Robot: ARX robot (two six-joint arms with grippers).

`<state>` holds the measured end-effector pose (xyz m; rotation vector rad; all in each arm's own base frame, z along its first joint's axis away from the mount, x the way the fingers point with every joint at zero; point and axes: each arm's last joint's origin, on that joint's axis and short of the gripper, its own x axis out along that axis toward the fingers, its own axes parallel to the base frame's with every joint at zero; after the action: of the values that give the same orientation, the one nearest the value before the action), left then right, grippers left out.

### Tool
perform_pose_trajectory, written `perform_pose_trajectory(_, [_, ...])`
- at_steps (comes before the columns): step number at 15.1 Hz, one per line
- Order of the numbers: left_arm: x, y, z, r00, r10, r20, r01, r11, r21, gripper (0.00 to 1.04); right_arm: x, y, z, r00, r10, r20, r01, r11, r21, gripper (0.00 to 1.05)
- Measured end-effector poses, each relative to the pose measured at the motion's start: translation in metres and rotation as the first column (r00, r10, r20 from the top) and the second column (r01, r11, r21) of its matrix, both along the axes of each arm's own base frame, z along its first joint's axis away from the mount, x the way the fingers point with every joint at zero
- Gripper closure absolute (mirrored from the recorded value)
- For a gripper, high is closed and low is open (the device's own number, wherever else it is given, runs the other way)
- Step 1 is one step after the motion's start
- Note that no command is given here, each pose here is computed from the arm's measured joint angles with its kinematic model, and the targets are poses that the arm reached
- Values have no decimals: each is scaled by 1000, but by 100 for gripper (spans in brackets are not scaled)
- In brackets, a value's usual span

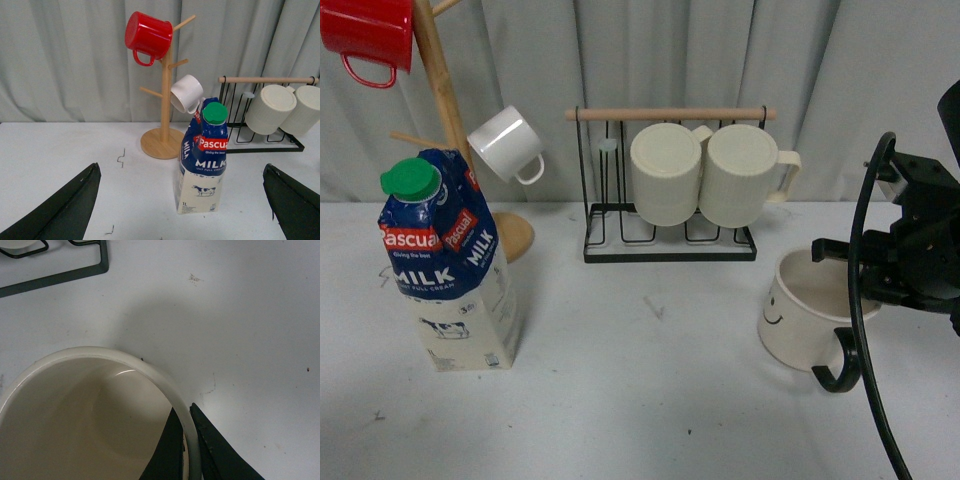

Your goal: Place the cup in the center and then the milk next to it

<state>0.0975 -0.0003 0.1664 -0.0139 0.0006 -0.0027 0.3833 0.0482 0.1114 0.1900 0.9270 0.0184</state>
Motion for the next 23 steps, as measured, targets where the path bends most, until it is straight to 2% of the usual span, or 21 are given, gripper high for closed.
perform_pose_trajectory(3, [0,0,0,1000,0,0,0,1000,0,7,-5,7,29,999,32,42,-33,999,23,101])
perform_pose_trajectory(5, [0,0,0,1000,0,0,0,1000,0,7,-2,30,47,993,85,78,-87,996,23,101])
perform_pose_trajectory(9, [0,0,0,1000,0,0,0,1000,0,7,-12,86,38,983,182,18,-182,983,-22,101])
perform_pose_trajectory(12, [0,0,0,1000,0,0,0,1000,0,7,-13,107,30,983,185,-5,-185,982,-42,101])
perform_pose_trajectory(17, [0,0,0,1000,0,0,0,1000,0,7,3,108,11,990,129,-61,-132,989,-62,101])
perform_pose_trajectory(23, [0,0,0,1000,0,0,0,1000,0,7,12,103,9,995,97,-35,-98,994,-51,101])
